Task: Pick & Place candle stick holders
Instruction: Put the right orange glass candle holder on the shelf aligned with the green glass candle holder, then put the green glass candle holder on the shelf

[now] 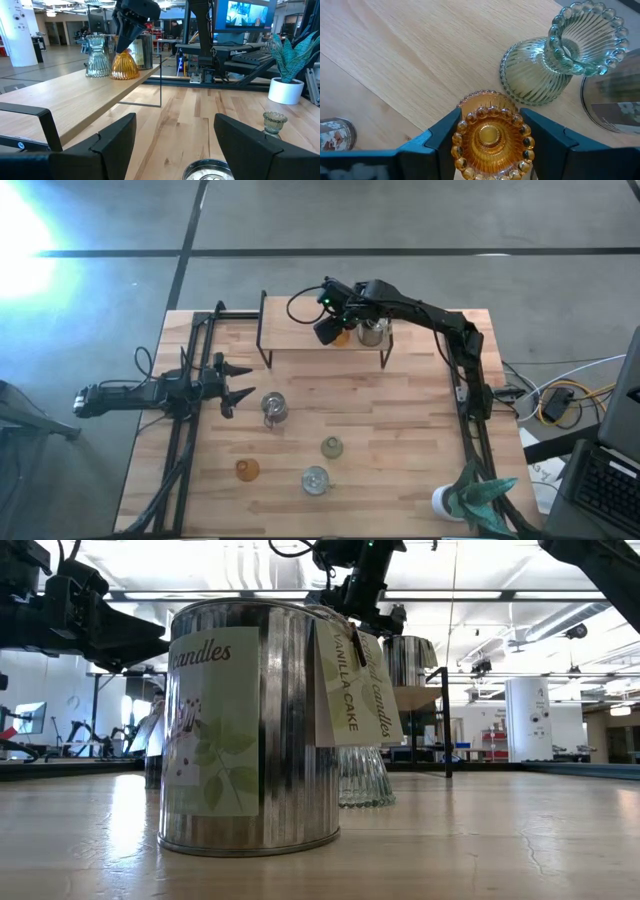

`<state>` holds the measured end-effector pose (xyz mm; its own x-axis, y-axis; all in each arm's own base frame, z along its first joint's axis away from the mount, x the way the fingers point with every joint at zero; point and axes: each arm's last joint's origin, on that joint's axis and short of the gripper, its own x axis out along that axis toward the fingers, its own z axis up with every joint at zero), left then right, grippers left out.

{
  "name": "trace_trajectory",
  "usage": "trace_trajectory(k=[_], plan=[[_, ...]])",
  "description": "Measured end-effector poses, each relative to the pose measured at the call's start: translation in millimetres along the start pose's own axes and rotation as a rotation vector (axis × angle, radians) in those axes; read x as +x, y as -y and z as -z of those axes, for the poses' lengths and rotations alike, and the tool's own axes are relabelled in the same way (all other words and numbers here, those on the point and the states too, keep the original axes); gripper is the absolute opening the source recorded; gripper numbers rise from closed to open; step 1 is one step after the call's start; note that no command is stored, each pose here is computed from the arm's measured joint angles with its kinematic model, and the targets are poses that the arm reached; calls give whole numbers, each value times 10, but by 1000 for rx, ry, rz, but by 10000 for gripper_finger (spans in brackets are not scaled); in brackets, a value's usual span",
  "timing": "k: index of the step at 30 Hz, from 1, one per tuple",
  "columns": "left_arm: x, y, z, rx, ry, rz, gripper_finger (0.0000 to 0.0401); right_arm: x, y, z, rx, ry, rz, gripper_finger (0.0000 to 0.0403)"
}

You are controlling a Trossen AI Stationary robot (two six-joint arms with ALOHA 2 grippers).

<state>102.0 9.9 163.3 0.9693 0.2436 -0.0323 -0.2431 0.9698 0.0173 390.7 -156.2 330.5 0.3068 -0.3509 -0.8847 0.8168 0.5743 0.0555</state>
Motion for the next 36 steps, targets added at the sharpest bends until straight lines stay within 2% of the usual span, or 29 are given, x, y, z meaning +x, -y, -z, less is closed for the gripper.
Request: trace_trajectory(k=[9, 20, 24, 30, 36], plan=[[0, 0, 0, 0, 0, 0, 273, -9, -3, -7, 7, 9, -2, 209], [0, 0, 0, 0, 0, 0, 273, -19, -2, -13, 10, 20, 5, 334], [0, 0, 0, 0, 0, 0, 273, -59, 0, -11, 10, 29, 0, 365], [0, 0, 0, 0, 0, 0, 273, -313, 8, 1, 9, 103, -13, 366], [0, 0, 0, 0, 0, 0, 273, -836, -12, 99, 14, 232, -77, 363]])
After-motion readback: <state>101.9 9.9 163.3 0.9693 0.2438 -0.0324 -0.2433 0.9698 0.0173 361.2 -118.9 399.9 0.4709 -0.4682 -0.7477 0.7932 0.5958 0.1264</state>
